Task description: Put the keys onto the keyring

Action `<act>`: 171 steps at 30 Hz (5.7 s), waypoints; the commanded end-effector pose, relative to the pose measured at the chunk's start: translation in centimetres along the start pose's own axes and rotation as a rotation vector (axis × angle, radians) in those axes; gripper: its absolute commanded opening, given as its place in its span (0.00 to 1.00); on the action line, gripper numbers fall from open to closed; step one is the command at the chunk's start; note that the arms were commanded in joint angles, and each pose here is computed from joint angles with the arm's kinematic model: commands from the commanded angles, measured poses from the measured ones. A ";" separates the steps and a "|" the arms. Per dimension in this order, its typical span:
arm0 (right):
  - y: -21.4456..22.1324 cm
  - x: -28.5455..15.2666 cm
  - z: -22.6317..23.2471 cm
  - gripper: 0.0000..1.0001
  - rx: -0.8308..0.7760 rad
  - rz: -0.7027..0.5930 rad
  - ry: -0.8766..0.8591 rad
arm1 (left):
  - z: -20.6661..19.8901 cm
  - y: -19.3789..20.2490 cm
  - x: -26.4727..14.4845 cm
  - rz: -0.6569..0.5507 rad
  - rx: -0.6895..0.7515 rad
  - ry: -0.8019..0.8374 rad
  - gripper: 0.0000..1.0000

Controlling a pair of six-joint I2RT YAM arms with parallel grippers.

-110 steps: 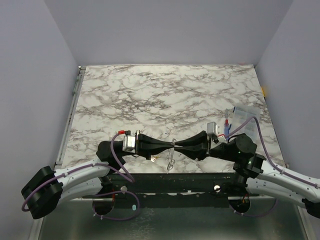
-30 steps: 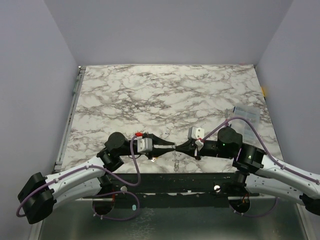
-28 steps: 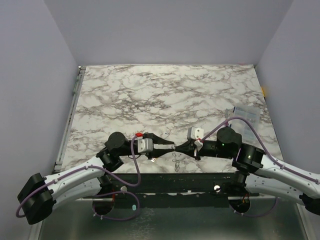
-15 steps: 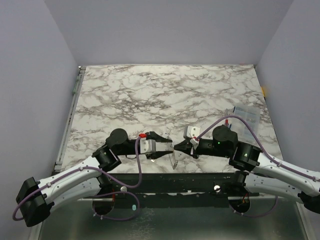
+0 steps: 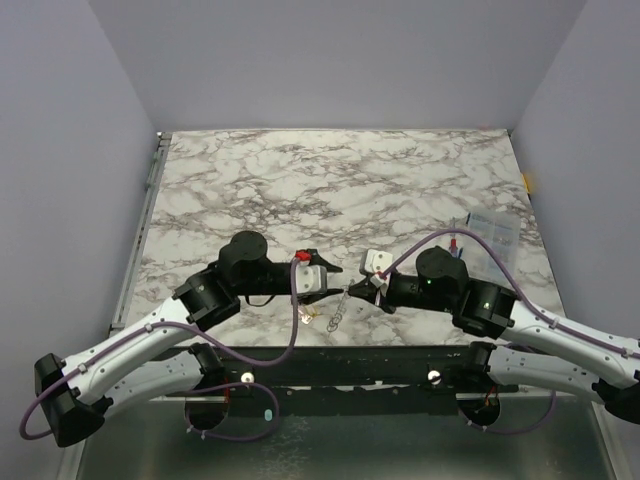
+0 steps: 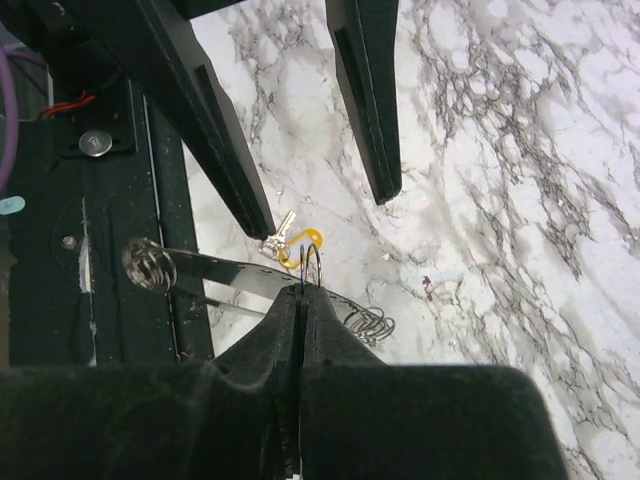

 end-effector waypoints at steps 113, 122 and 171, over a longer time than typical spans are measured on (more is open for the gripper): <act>-2.1 -1.9 -0.9 0.01 -0.073 -0.008 0.085 | 2.1 1.2 3.7 0.189 0.142 0.169 0.42; -1.9 -1.7 -0.9 0.01 -0.073 0.004 0.082 | 2.3 1.0 3.7 0.190 0.137 0.159 0.30; -4.9 -4.0 0.1 0.41 -0.094 -0.364 0.042 | -2.3 0.4 0.1 -0.625 -0.406 -0.241 0.00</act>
Point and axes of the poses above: each gripper's point midway between its finger pads, its own x axis out along the fingers, its own z axis along the line the jaws close on, y = z × x, the point moved 10 cm from there along -x, back along the fingers, and after that the axes turned 2 degrees about x, right-handed, at the moved point
